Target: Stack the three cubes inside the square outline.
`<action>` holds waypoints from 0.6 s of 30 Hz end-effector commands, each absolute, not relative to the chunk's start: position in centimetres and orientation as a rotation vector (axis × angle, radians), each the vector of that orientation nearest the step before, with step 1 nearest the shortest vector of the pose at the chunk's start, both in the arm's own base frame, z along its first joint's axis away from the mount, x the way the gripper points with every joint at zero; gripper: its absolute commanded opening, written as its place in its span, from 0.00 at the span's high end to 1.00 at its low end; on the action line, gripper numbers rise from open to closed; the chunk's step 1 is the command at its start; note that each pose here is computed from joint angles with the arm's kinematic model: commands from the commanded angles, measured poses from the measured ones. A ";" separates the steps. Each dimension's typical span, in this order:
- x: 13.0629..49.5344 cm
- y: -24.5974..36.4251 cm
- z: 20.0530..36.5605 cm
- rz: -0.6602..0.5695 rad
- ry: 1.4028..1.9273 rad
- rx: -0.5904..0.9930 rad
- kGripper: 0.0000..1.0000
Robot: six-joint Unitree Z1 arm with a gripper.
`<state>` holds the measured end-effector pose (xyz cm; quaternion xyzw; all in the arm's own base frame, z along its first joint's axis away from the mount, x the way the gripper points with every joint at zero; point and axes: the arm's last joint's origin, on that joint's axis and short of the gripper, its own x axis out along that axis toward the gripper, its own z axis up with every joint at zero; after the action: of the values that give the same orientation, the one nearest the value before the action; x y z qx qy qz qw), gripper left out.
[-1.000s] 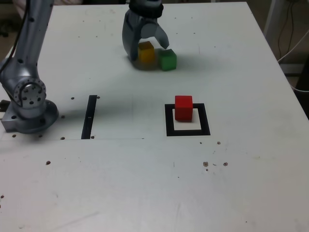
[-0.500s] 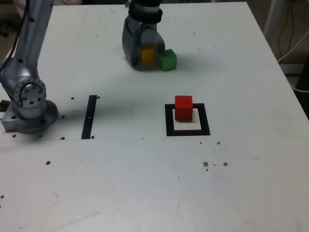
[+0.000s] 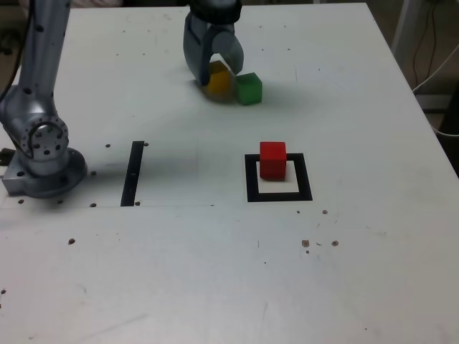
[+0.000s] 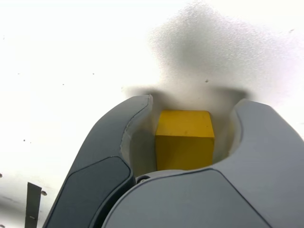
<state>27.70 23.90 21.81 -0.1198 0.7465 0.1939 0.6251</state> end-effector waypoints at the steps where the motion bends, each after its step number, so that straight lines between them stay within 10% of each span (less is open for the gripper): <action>1: 27.8 23.8 22.0 0.441 1.709 -0.268 0.82; 12: 28.7 23.4 22.1 0.405 1.728 -0.231 0.88; 18: 28.1 21.6 25.6 0.388 1.744 -0.180 0.88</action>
<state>28.51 22.35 23.28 -0.0907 0.7695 0.1655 0.6101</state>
